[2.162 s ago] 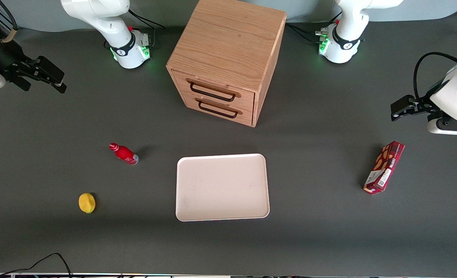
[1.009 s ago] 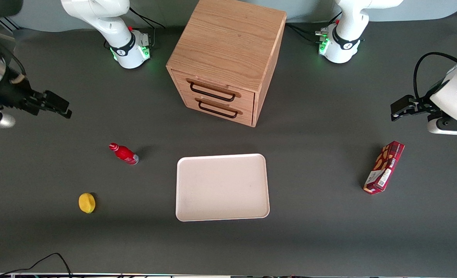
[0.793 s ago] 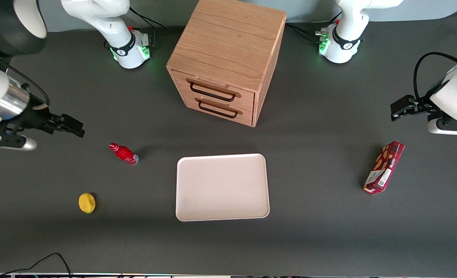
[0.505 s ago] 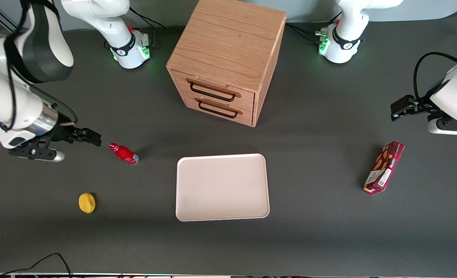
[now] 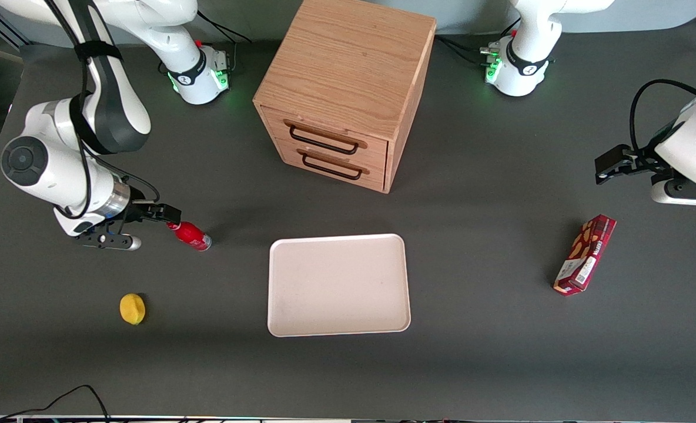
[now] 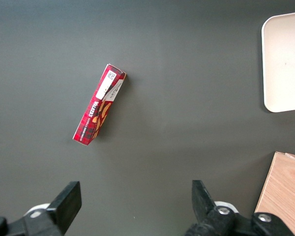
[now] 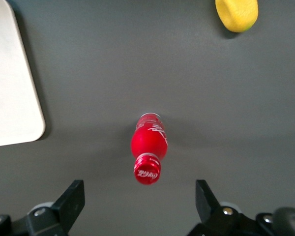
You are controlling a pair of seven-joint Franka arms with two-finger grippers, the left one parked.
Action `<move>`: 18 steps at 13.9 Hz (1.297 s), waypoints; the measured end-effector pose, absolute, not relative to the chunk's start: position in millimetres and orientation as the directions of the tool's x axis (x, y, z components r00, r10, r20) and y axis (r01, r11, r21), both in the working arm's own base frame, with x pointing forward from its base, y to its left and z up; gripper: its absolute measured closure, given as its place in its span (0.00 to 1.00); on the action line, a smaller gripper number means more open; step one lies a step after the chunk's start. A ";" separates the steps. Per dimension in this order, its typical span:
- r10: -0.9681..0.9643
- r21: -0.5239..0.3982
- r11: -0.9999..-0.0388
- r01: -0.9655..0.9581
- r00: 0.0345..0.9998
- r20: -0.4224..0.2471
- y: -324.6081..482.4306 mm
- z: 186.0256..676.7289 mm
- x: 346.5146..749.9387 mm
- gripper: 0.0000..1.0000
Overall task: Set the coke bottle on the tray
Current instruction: 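Close the right gripper on the bottle's neck and lift it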
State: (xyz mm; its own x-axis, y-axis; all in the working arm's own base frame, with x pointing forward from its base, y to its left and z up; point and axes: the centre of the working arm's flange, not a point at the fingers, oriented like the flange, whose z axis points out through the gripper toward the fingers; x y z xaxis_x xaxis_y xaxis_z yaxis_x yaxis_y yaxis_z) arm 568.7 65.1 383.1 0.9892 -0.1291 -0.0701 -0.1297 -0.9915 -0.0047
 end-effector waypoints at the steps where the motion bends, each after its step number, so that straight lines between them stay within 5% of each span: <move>1: -0.130 -0.006 -0.991 -0.131 0.989 -0.066 63.9 373.9 566.0 0.00; 12: -0.132 -0.009 -0.991 -0.133 0.988 -0.074 62.2 323.6 558.6 0.04; 18: -0.132 -0.010 -0.991 -0.133 0.989 -0.074 62.6 323.7 558.8 0.68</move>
State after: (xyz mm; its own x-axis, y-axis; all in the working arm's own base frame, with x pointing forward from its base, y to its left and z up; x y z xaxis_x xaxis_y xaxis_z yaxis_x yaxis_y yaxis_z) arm 558.8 62.6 323.7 0.9886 -0.1315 -0.0737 -0.1326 -0.9911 -0.0098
